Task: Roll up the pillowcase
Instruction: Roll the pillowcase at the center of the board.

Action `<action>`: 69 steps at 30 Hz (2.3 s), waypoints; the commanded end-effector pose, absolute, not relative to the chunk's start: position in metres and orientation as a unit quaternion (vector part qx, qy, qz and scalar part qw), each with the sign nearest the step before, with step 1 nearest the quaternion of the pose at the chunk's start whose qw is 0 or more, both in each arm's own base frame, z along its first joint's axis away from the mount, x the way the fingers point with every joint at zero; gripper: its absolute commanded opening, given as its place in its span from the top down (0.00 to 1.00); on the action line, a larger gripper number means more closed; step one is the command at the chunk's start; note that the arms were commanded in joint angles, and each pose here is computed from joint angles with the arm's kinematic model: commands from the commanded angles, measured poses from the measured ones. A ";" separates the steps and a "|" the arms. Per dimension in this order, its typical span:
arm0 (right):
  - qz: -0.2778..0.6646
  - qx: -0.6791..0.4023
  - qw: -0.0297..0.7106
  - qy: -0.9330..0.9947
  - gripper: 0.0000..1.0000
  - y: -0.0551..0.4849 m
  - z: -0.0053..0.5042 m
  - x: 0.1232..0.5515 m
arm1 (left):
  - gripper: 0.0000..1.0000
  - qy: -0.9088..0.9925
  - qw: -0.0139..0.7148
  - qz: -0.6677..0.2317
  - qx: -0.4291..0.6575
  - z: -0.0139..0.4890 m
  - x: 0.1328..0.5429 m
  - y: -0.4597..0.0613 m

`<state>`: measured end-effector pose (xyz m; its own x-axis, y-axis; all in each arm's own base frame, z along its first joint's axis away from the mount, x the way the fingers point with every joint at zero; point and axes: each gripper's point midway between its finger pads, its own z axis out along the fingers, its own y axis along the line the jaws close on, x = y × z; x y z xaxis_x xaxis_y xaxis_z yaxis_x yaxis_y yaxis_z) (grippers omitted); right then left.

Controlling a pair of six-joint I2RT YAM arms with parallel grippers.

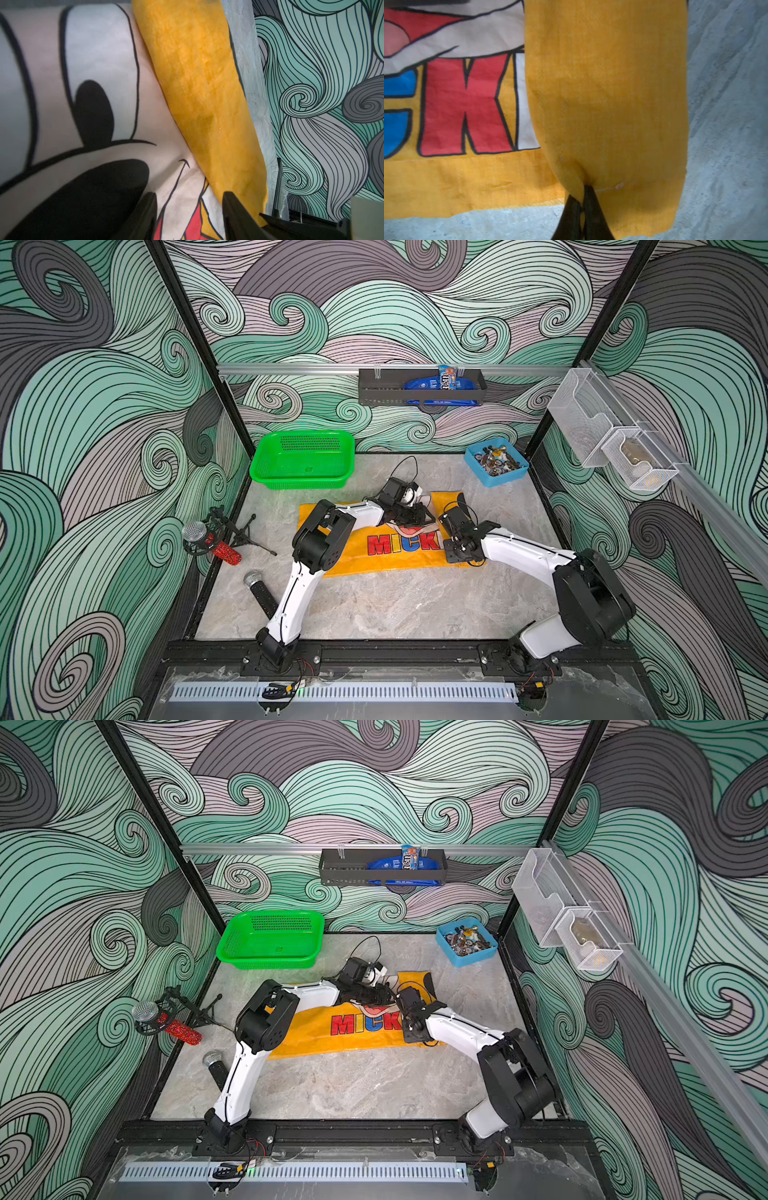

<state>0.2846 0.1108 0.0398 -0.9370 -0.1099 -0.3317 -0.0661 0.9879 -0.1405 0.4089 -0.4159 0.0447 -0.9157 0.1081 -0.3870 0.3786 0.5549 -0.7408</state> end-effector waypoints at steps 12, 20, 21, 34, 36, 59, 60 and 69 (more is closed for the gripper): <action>0.137 -0.049 0.234 0.961 0.32 0.142 0.113 0.338 | 0.46 0.855 0.183 -0.459 0.157 0.081 0.416 -0.411; 0.167 0.025 0.235 0.957 0.25 0.068 0.112 0.378 | 0.45 0.851 0.195 -0.461 0.160 0.096 0.414 -0.408; 0.170 0.027 0.230 0.958 0.25 0.062 0.106 0.380 | 0.45 0.851 0.195 -0.460 0.159 0.097 0.413 -0.408; 0.277 0.058 0.162 0.945 0.23 0.050 0.038 0.400 | 0.43 0.854 0.200 -0.451 0.164 0.105 0.397 -0.393; 0.299 0.061 0.155 0.940 0.23 0.057 0.034 0.399 | 0.43 0.855 0.197 -0.452 0.163 0.104 0.395 -0.391; 0.356 0.065 0.185 0.913 1.00 0.076 0.057 0.394 | 0.42 0.863 0.187 -0.440 0.164 0.102 0.388 -0.379; 0.344 0.068 0.190 0.917 1.00 0.072 0.057 0.394 | 0.42 0.863 0.187 -0.439 0.165 0.102 0.387 -0.378; 0.126 0.127 0.180 0.967 1.00 0.004 0.045 0.374 | 0.42 0.867 0.186 -0.433 0.161 0.098 0.384 -0.374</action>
